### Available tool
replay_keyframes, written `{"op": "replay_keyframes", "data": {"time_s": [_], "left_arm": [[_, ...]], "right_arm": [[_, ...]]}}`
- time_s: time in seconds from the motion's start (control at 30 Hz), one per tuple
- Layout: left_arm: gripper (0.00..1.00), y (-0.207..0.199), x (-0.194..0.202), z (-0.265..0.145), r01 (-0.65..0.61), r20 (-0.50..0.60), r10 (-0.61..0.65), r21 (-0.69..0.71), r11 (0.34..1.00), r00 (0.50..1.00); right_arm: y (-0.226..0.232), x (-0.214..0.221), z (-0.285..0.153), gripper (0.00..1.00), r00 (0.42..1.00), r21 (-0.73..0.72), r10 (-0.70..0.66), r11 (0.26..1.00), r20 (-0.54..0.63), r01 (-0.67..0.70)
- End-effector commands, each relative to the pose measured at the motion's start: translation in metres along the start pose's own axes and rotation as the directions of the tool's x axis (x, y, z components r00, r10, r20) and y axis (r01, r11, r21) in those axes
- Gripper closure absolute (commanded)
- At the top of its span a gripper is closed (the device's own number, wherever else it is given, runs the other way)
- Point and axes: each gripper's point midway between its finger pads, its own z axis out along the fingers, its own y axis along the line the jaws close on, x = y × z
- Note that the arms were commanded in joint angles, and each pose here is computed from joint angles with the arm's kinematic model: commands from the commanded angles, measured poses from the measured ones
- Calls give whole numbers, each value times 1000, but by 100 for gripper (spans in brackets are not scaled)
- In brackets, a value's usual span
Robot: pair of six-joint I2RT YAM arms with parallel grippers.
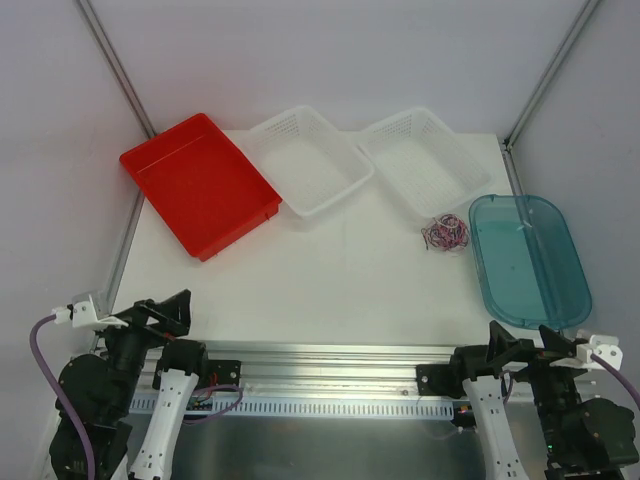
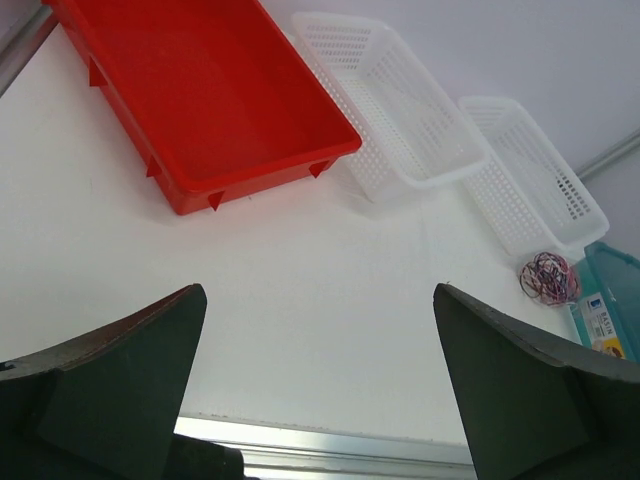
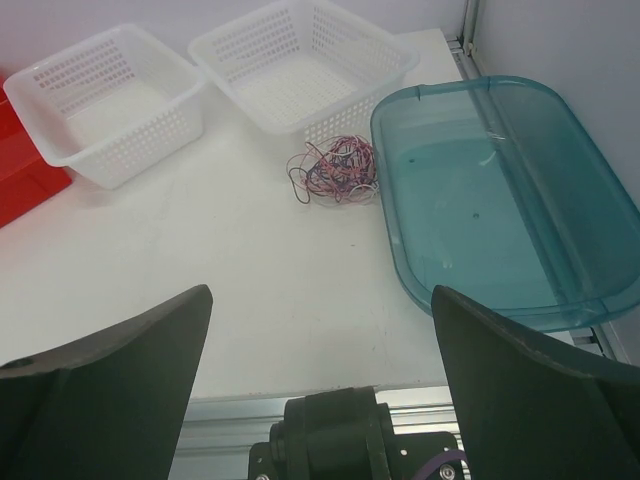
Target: Untangle the cables
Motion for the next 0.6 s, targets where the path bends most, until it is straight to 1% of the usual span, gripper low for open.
{"op": "replay_keyframes", "data": {"time_s": [0.0, 0.1, 0.17, 0.23, 0.27, 0.3, 0.37, 0.43, 0.47, 0.53, 0.57], "left_arm": [[1, -4, 2, -27, 33, 111, -44, 104, 994, 993], [1, -3, 12, -18, 69, 71, -76, 94, 993, 995], [1, -4, 24, -8, 84, 17, -86, 96, 992, 996], [1, -6, 32, 0, 112, -26, -110, 93, 989, 994], [1, -5, 40, 9, 121, -67, -115, 77, 990, 991], [1, -4, 43, 14, 136, -86, -131, 63, 989, 988], [1, -8, 55, 26, 149, -166, -138, 56, 987, 976], [1, -9, 62, 33, 159, -212, -147, 38, 987, 966], [1, -11, 72, 43, 160, -276, -148, 21, 987, 950], [1, -14, 80, 51, 159, -326, -143, 24, 987, 935], [1, -13, 88, 58, 154, -368, -139, 12, 988, 919]], "right_arm": [[1, 5, -33, 3, 983, -51, 35, 998, 181, -26], [25, 8, -27, 3, 988, -171, 23, 985, 154, 4], [34, 10, -21, 3, 993, -196, 26, 981, 117, -3], [38, 14, -11, 3, 996, -201, 41, 979, 80, -25], [40, 15, -7, 3, 997, -207, 47, 978, 61, -33], [42, 18, 1, 3, 998, -207, 49, 977, 24, -43], [45, 20, 13, 3, 997, -203, 72, 976, -28, -76], [50, 24, 32, 3, 989, -196, 84, 975, -122, -107], [54, 21, 39, 3, 987, -209, 88, 971, -137, -116], [59, 24, 57, 3, 973, -204, 96, 969, -212, -140], [62, 26, 65, 3, 965, -207, 97, 967, -245, -149]]}}
